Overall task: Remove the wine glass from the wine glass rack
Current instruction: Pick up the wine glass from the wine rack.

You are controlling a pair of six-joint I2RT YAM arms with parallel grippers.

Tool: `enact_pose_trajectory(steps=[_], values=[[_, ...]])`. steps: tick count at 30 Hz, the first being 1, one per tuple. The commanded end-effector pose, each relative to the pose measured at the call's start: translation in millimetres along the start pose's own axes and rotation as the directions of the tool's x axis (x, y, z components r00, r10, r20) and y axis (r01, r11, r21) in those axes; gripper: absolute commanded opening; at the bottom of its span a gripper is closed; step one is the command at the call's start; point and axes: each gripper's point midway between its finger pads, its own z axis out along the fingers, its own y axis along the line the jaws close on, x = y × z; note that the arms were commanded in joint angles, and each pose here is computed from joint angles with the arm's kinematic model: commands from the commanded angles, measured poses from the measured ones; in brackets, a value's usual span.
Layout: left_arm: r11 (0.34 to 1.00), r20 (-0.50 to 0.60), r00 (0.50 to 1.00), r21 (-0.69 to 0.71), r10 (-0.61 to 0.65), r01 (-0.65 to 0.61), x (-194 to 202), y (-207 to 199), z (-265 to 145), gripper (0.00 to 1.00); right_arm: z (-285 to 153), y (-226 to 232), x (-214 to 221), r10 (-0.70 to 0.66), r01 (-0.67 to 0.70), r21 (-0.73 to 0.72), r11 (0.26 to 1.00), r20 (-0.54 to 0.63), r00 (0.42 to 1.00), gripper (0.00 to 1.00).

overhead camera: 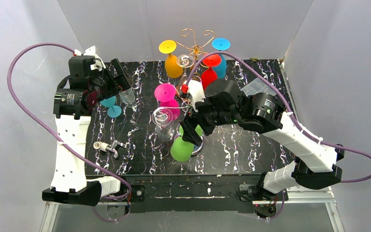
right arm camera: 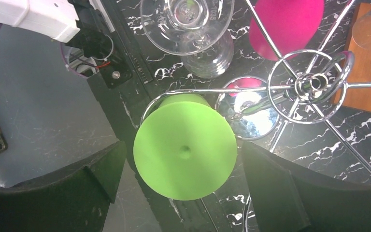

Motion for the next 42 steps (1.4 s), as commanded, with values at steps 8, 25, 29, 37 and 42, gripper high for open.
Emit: enact_pose_trajectory(steps=[8,25,29,37,42], values=[[1.000,-0.001,1.000,0.021,0.014,-0.014,3.8,-2.4,-5.9,0.94,0.3,-7.1,-4.1,-0.024,0.023,0.057,0.998,0.014,1.000,0.98],[1.000,-0.006,1.000,0.022,0.017,-0.017,5.2,-1.9,-2.1,0.94,8.9,-7.7,2.2,-0.027,0.028,0.068,0.997,-0.014,1.000,0.98],[1.000,-0.009,1.000,0.023,0.017,-0.017,5.7,-2.1,-1.3,0.94,8.3,-9.5,1.3,-0.026,0.027,0.079,0.997,-0.012,1.000,0.98],[1.000,-0.007,1.000,0.025,0.019,-0.018,4.6,-2.7,-1.4,0.94,10.8,-7.6,3.2,-0.025,0.026,0.068,0.997,-0.022,0.999,0.95],[1.000,-0.004,1.000,0.025,0.019,-0.019,3.8,-3.0,-1.5,0.94,7.4,-4.4,-1.8,-0.025,0.025,0.053,0.998,-0.004,1.000,0.80]])
